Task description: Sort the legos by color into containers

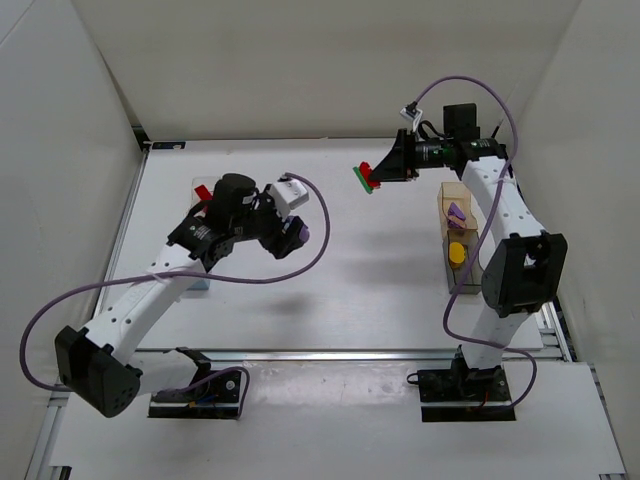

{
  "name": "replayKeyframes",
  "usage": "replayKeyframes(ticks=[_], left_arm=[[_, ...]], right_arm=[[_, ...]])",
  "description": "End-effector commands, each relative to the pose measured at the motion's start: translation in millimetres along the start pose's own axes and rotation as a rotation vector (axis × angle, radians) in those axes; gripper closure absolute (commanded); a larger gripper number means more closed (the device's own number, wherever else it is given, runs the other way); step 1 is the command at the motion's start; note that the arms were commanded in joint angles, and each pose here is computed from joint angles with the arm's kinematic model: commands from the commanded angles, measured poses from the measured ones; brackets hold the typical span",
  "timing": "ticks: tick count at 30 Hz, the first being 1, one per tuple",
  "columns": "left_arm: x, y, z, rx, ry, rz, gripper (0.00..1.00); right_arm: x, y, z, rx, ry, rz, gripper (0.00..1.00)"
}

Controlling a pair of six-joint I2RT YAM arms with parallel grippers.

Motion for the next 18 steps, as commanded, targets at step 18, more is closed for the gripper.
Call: replayKeyframes(ticks=[18], left_arm=[[49,-17,-23,0.114,0.744,0.141,0.79]], right_arm=[[3,-8,-2,0.012,0.044,-0.024,1.0]])
Point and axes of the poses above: each gripper's point midway between its finger pads, its own y axis back along the fingers, its own x axis along the line the jaws close on, z = x × y, the point moved 8 cm from there along y, back along the fingers, and after that the axes turned 5 degrees about y, right-handed, at the moved point
